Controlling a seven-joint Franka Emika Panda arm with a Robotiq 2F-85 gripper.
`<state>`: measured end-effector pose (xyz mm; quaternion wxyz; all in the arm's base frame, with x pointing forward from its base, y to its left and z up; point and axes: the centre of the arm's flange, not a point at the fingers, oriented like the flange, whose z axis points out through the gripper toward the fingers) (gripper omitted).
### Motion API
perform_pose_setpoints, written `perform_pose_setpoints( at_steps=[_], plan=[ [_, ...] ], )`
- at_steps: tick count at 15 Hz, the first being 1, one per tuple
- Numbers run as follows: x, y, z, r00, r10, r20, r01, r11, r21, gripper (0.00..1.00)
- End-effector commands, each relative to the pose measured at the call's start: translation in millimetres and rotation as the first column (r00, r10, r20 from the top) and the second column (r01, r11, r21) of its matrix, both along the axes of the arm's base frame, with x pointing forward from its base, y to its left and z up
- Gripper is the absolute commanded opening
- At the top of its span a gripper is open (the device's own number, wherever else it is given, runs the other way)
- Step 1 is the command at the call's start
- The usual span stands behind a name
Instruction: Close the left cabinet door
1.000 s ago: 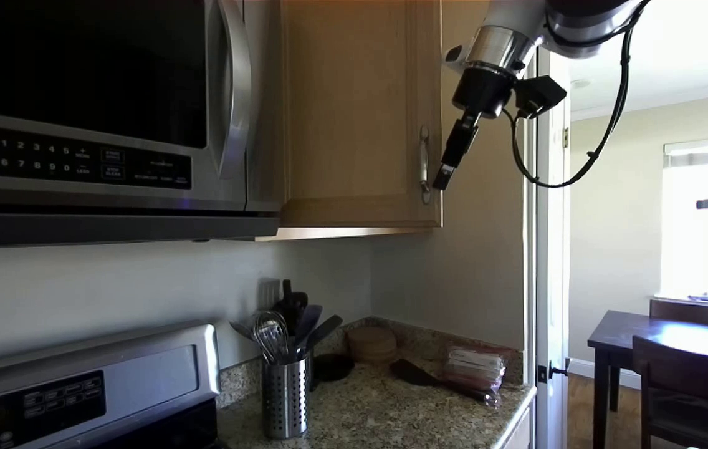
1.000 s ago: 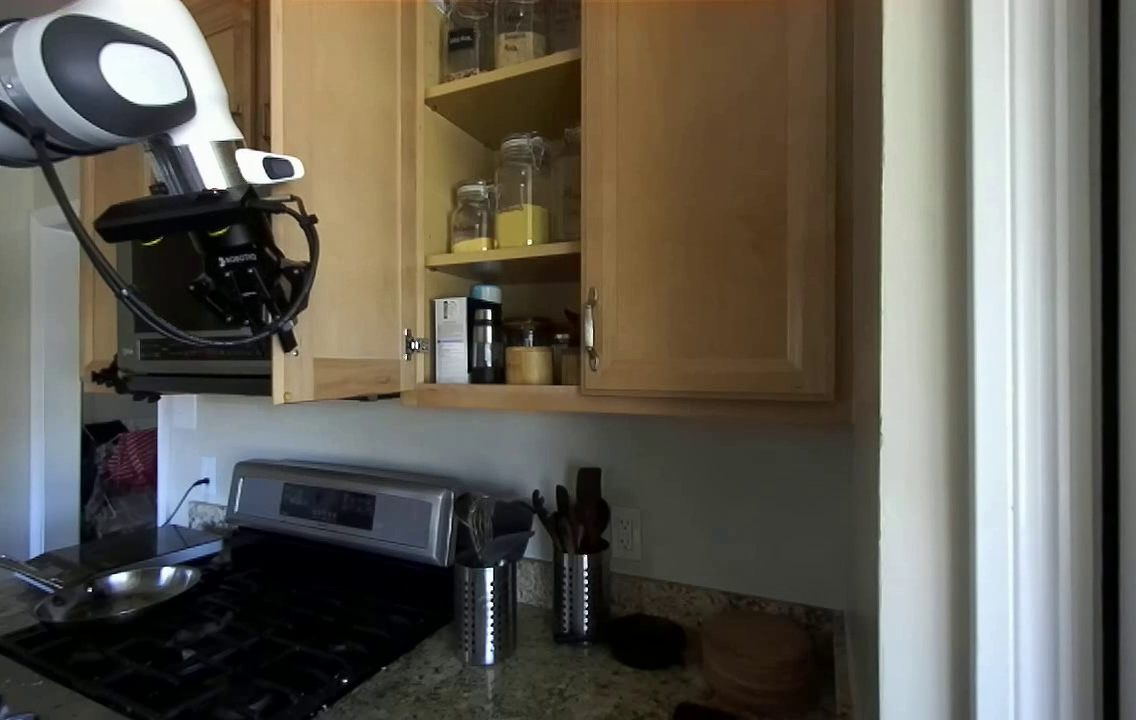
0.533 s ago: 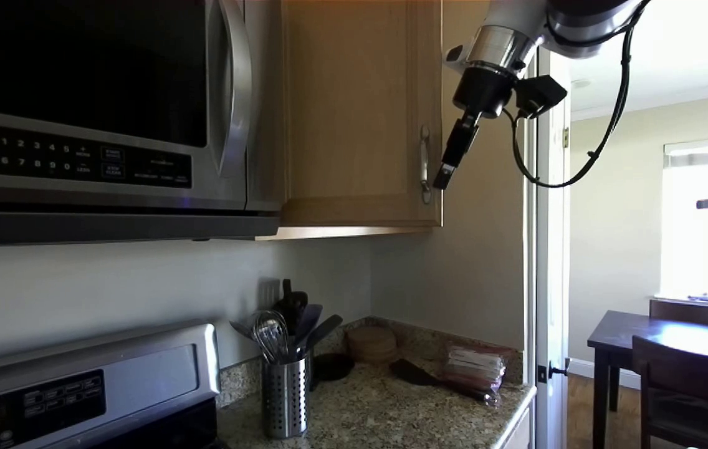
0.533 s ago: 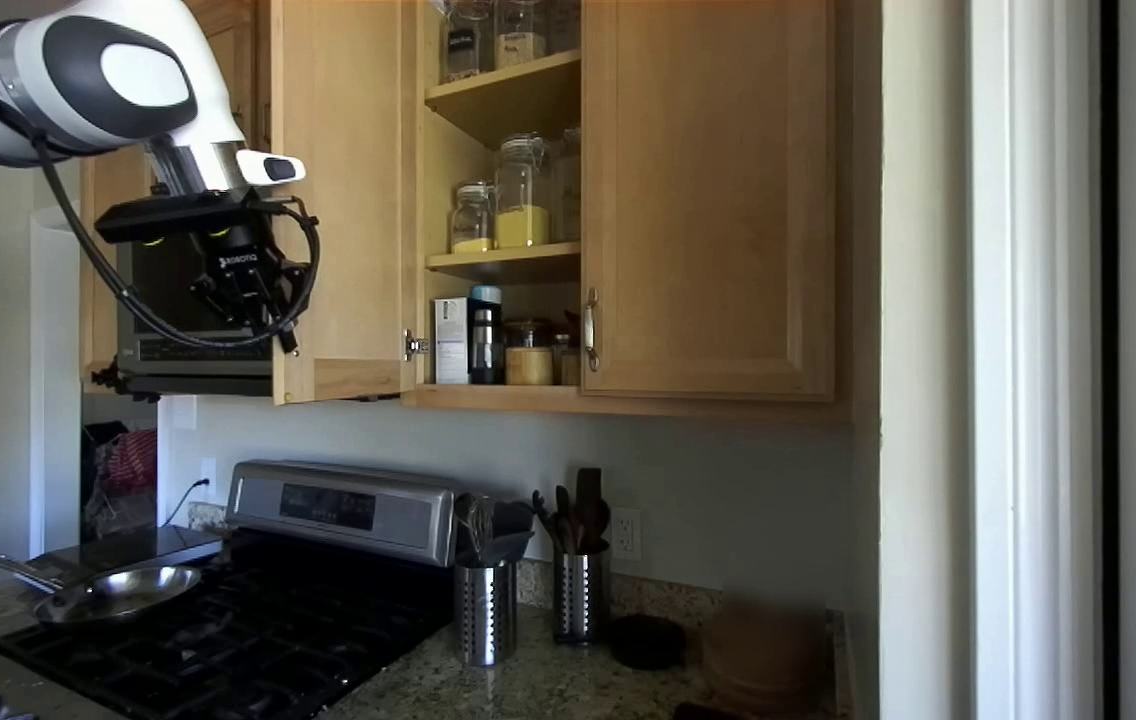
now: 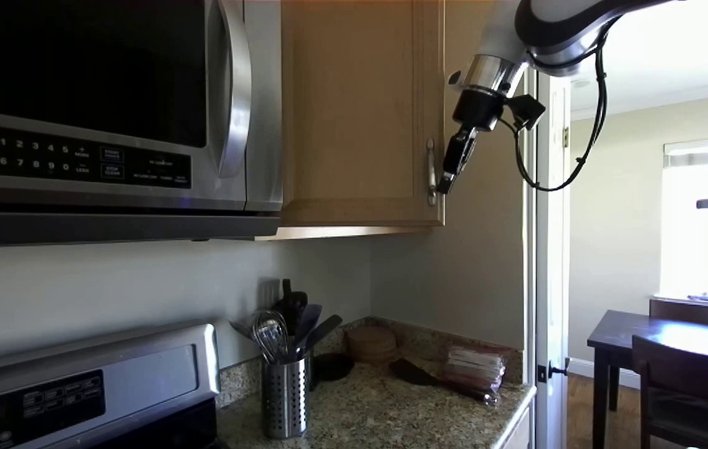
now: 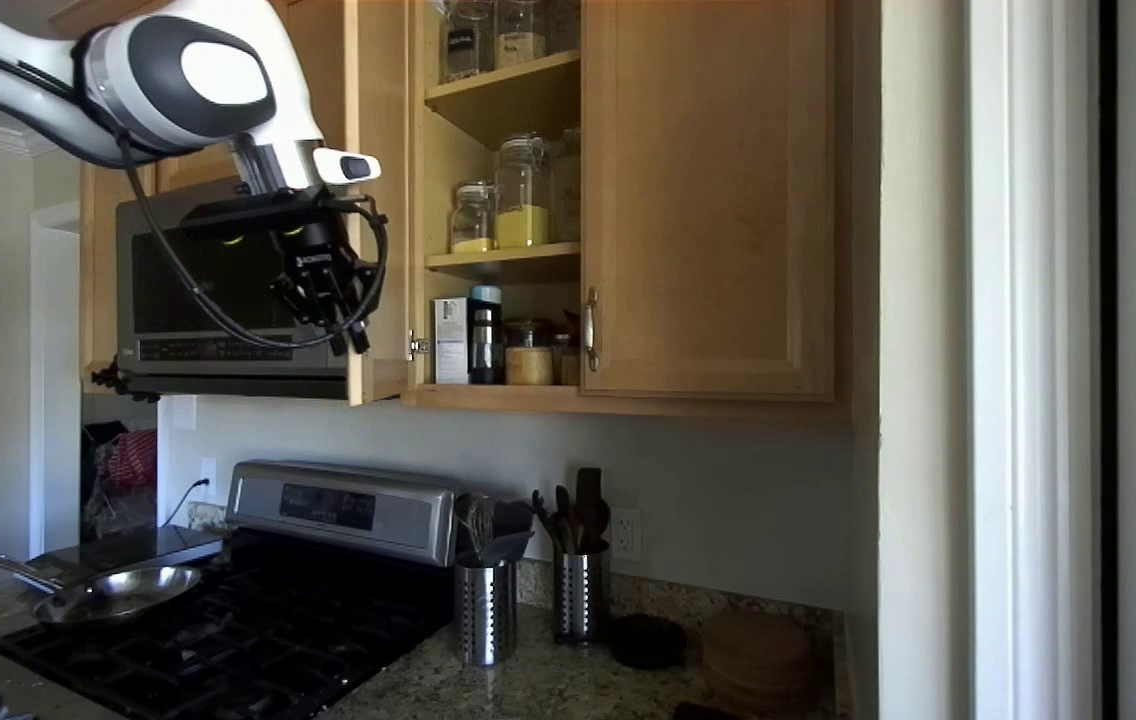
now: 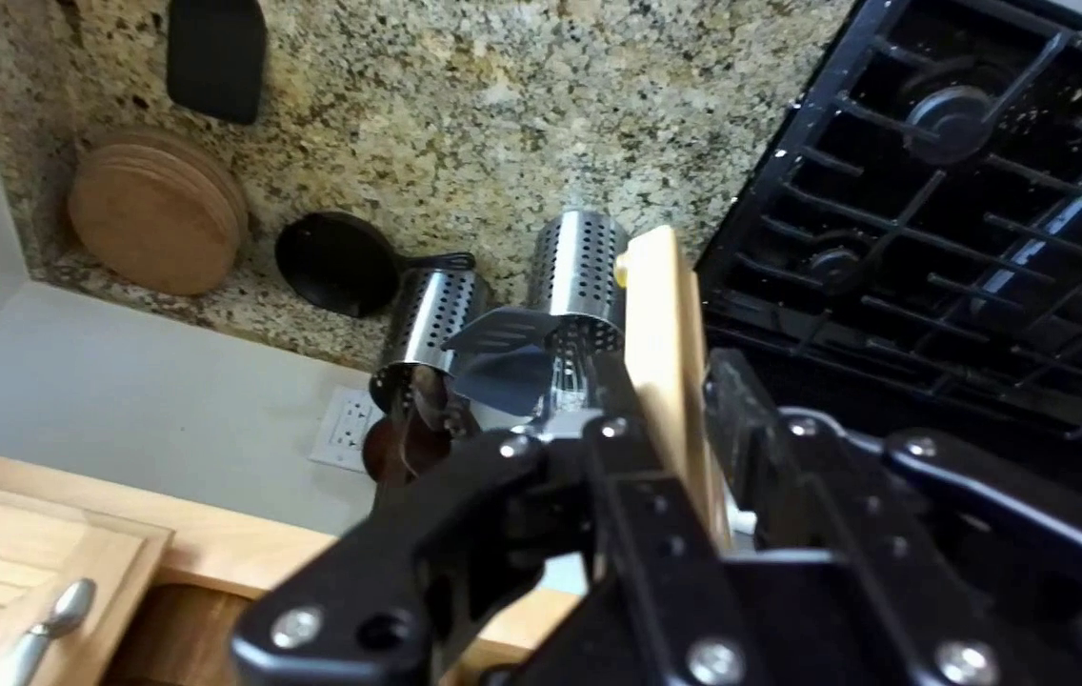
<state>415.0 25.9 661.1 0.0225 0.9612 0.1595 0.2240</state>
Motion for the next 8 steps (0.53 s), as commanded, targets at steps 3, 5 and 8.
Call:
perform_pose_setpoints(
  at_steps=[3,5,8],
  plan=[
    [80.0,-42.0,-3.5,0.988,-0.127,0.088,0.136,0.985,-0.11,0.1],
    [90.7,-49.3,-4.2,0.985,-0.142,0.094,0.156,0.975,-0.158,0.44],
    [89.4,-43.1,-7.4,0.993,-0.11,0.039,0.116,0.974,-0.197,0.56]
  ],
)
